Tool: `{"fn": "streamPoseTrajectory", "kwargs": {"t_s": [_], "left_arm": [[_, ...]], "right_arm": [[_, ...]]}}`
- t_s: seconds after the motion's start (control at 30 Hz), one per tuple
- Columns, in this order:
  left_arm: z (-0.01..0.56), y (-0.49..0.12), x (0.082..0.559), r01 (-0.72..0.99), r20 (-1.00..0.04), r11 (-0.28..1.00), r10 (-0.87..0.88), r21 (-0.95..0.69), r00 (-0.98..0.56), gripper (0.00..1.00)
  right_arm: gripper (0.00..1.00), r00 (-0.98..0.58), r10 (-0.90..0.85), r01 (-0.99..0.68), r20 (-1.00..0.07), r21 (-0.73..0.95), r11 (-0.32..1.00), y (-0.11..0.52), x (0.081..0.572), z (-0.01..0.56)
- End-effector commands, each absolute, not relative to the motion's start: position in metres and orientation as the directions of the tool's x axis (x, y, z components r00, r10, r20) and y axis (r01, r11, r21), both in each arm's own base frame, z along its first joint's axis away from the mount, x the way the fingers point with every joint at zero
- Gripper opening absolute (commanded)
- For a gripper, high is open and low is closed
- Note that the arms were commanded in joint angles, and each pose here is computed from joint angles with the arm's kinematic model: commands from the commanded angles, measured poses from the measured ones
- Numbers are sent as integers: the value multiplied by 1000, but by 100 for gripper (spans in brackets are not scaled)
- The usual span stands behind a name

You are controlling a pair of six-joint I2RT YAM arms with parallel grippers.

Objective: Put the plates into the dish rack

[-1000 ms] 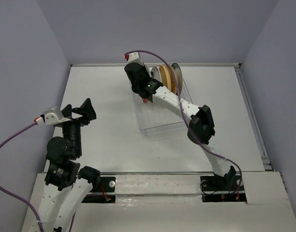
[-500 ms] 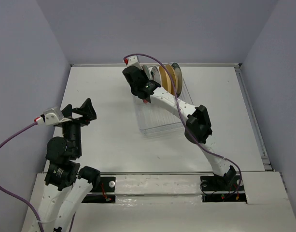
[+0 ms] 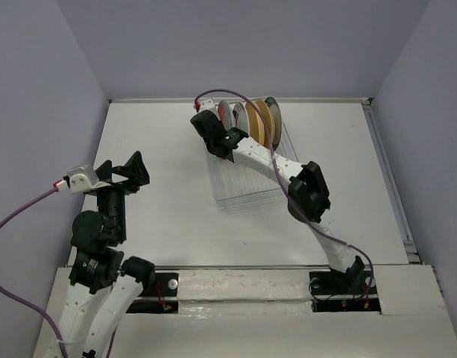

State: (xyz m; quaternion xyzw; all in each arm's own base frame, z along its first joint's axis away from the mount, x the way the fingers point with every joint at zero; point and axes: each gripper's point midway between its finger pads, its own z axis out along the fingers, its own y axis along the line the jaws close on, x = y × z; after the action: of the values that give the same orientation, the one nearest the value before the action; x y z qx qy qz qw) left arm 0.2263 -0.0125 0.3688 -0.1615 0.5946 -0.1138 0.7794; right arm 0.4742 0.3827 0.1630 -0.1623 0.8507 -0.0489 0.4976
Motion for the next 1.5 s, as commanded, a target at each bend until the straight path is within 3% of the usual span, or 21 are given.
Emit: {"fn": "streamPoseTrajectory", "kwargs": {"t_s": [0.0,0.07,0.3,0.5,0.53,0.6,0.63,0.67,0.7,0.77,0.97,1.17,1.47], "left_arm": [[378,-12,229,-4,-871,914,-385,-405,305,99],[377,-13,230,-7,-874,916,-382,-402,300,99],[374,-14,234,-12,-880,918,-377,-397,289,99],[371,-15,237,-17,-885,920,-373,-393,277,99],[372,-14,237,-22,-885,919,-372,-393,279,99],[370,-15,238,-23,-887,920,-371,-392,275,99],[370,-14,238,-27,-888,920,-369,-391,274,99],[369,-13,238,-33,-888,919,-369,-392,275,99],[367,-13,240,-37,-891,921,-365,-389,270,99],[366,-14,242,-39,-894,922,-361,-384,263,99],[362,-32,252,27,-910,935,-350,-353,221,99],[358,-41,257,61,-936,958,-288,-282,202,99],[359,-50,262,95,-946,963,-266,-252,187,99]], "right_arm": [[27,-442,-212,-272,-871,-95,958,396,454,206],[31,-434,-190,-277,-881,-70,958,395,451,219],[58,-362,-126,-288,-924,-18,958,379,436,278],[71,-279,-75,-306,-957,15,952,352,412,317],[73,-206,-3,-298,-979,60,953,341,405,353],[75,-173,-3,-276,-985,46,960,320,395,346],[80,-134,22,-264,-991,57,963,310,390,355],[87,-4,149,-236,-989,146,961,285,377,406],[90,4,121,-206,-993,118,971,270,371,388],[98,166,263,-151,-950,239,959,223,347,439],[100,359,320,-29,-877,332,943,139,303,441],[100,401,280,64,-872,332,941,108,290,410],[100,502,243,123,-830,347,930,77,272,422]]}}
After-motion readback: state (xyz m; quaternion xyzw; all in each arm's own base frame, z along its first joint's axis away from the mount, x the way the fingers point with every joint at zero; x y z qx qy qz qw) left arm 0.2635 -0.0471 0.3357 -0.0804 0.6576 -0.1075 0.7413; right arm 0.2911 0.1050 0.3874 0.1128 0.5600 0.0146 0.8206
